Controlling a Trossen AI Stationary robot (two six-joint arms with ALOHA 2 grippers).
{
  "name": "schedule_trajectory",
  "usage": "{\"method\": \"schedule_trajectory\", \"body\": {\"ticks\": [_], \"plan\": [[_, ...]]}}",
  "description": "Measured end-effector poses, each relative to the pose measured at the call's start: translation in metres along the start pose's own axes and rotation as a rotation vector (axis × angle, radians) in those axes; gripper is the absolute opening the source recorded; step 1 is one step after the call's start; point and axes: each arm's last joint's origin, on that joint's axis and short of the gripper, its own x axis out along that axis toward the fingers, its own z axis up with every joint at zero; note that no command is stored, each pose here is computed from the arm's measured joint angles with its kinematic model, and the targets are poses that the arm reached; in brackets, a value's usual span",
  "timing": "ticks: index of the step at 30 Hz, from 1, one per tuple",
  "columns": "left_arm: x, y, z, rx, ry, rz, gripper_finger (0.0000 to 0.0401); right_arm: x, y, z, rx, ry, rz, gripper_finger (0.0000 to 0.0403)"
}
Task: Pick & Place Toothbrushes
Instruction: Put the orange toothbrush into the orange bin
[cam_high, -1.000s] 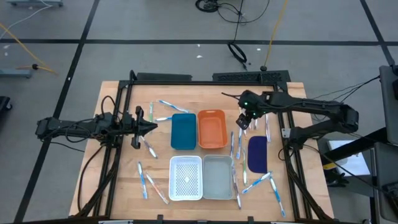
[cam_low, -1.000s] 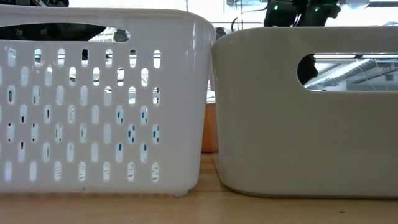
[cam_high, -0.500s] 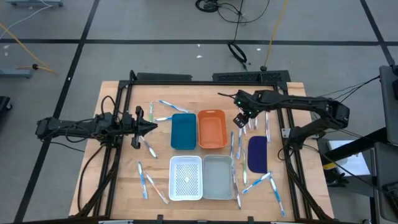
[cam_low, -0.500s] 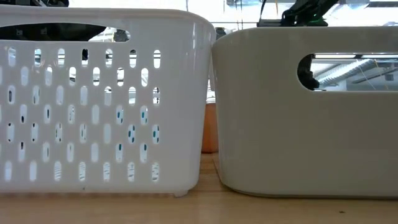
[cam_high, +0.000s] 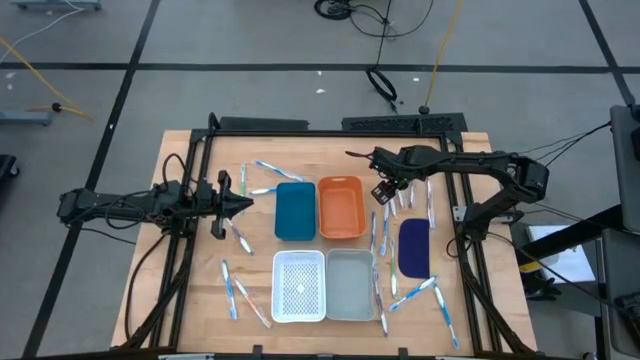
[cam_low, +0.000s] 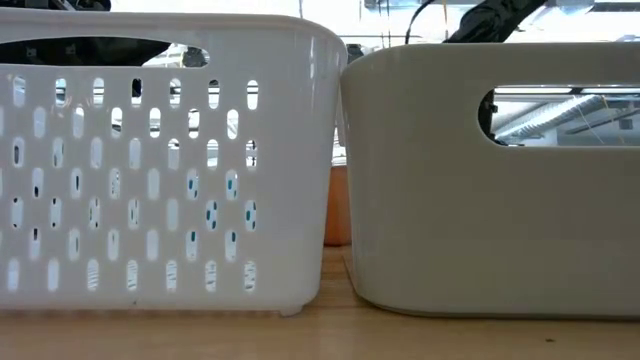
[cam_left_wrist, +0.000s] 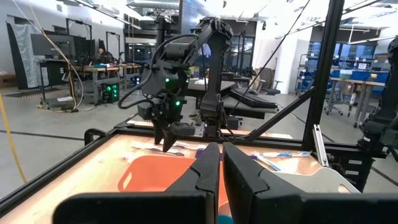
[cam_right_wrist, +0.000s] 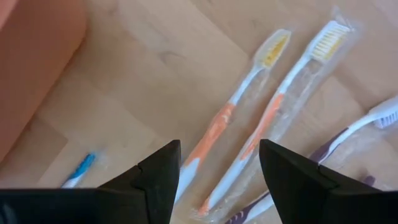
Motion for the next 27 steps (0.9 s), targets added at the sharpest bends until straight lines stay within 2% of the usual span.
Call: {"method": "schedule_trajectory", "body": {"ticks": [4,14,27], "plan": [[0.000,0.000,0.000,0.000,0.000,0.000,0.0019,0.001,-0.002,0.000,0.033,-0.001,0.003,0.0210],[0.000,0.000,0.000,0.000,0.000,0.000,0.0019,0.018,-0.001,-0.008,0.111,0.016,0.100,0.0210],[0.000,0.000,0.000,0.000,0.000,0.000,0.0019,0.036,-0.012,-0.013,0.173,-0.015,0.108,0.0210]]}}
